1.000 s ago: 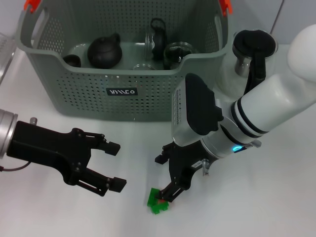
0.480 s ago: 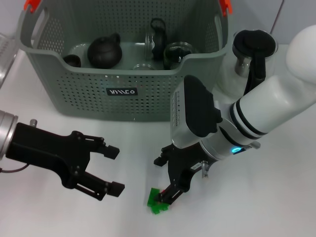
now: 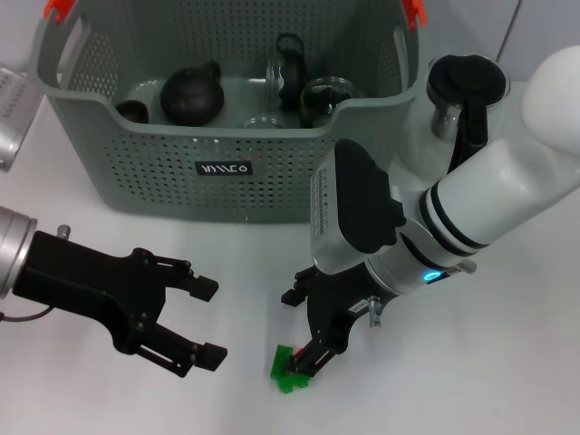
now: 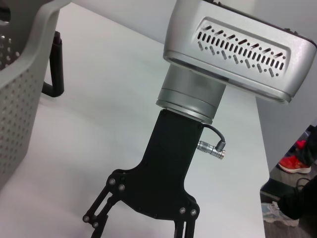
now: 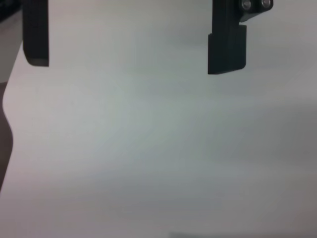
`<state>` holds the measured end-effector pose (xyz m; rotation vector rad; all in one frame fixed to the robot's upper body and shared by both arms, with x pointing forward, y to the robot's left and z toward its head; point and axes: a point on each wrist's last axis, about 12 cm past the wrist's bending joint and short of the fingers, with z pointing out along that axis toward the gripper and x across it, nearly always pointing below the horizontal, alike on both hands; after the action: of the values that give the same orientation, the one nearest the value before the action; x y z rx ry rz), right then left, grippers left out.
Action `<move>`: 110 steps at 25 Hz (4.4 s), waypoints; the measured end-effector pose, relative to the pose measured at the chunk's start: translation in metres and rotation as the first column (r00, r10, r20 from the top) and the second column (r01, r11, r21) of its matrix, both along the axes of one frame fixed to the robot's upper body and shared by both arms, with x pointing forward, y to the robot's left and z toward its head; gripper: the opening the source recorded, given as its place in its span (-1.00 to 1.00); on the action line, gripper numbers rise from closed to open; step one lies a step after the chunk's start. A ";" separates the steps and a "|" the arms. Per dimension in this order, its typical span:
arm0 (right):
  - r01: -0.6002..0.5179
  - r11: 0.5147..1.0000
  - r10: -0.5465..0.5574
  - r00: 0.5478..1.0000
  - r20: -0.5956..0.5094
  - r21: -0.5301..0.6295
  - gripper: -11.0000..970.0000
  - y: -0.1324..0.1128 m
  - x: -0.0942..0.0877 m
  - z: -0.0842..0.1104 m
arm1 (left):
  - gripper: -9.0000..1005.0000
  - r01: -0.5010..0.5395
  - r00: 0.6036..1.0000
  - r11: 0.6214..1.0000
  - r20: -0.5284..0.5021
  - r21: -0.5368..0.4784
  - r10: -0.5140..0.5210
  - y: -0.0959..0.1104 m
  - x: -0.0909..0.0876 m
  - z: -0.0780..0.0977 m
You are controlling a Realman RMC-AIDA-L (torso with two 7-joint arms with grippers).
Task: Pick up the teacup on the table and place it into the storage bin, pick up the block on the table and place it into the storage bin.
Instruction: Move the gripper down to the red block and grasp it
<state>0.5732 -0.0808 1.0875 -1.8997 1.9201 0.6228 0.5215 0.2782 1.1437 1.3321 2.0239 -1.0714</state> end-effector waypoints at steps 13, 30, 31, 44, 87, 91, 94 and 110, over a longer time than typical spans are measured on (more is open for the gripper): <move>0.016 1.000 -0.016 1.000 0.017 -0.003 0.94 -0.003 0.002 -0.001 | 0.92 0.001 1.000 1.000 -0.001 0.001 -0.001 -0.001 0.001 0.001; 0.032 0.999 -0.032 0.999 0.000 0.024 0.94 -0.014 0.007 0.015 | 0.92 -0.002 1.000 1.000 -0.006 0.003 0.002 -0.002 0.002 0.002; 0.039 0.999 -0.039 0.999 -0.006 0.015 0.94 -0.018 0.008 0.016 | 0.92 -0.001 1.000 1.000 -0.006 0.002 0.001 -0.002 0.002 0.002; 0.005 0.992 -0.010 0.999 -0.043 -0.126 0.94 -0.018 0.010 0.026 | 0.92 0.008 1.000 1.000 -0.001 -0.006 -0.008 -0.007 0.004 0.003; -0.169 0.957 0.191 0.979 0.074 -0.236 0.45 0.031 -0.008 0.017 | 0.92 0.001 0.999 1.000 -0.032 -0.017 -0.002 -0.005 0.003 -0.005; -0.170 0.958 0.192 0.979 0.074 -0.231 0.45 0.033 -0.009 0.016 | 0.92 0.002 0.999 1.000 -0.032 -0.015 -0.002 -0.005 0.003 -0.005; -0.177 0.958 0.198 0.977 0.073 -0.227 0.44 0.034 -0.011 0.015 | 0.92 0.001 0.999 1.000 -0.032 -0.015 -0.002 -0.005 0.003 -0.005; -0.170 0.959 0.190 0.979 0.068 -0.229 0.05 0.033 -0.012 0.012 | 0.92 0.000 1.000 1.000 -0.028 -0.015 0.000 -0.005 0.004 -0.004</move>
<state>0.5610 -0.0476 1.1000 -2.2197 1.8396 0.3770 0.5252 0.2736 1.1398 1.3160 2.0321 -1.1095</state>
